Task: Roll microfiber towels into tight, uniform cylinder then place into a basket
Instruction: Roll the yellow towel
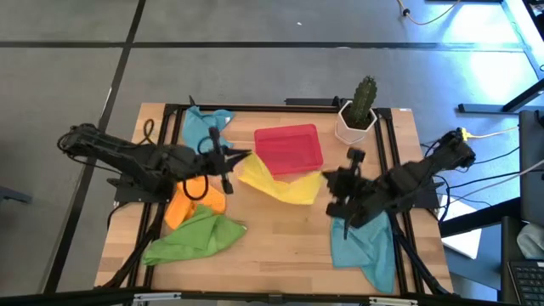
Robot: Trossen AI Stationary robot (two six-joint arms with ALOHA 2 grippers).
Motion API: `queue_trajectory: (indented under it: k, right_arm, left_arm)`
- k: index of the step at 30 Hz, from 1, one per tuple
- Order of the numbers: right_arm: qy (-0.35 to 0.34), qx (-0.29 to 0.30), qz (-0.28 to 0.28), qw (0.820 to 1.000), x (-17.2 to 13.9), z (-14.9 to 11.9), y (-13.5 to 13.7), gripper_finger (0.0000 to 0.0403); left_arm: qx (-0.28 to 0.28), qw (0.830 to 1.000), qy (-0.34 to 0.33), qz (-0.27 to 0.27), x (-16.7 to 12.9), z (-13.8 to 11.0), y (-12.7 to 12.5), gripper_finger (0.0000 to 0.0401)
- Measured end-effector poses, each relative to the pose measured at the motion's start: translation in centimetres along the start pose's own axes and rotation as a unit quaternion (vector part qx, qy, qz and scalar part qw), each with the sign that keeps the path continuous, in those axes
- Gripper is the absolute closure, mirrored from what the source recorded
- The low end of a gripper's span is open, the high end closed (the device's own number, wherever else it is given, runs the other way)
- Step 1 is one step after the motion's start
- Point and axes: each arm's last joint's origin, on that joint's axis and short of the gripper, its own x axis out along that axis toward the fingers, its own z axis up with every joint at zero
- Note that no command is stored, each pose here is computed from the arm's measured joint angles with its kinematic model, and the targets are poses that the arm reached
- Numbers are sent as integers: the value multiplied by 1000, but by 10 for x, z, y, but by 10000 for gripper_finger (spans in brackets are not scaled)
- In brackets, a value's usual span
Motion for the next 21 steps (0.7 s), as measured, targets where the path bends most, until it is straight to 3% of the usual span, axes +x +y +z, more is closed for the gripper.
queue_trajectory:
  k: [8,21]
  right_arm:
    - [-19,43,-46,998,-8,0,-57,403]
    - [31,23,-148,988,24,4,-96,403]
  left_arm:
    - [-17,998,1,52,5,-5,29,401]
    - [14,984,94,151,37,-41,71,401]
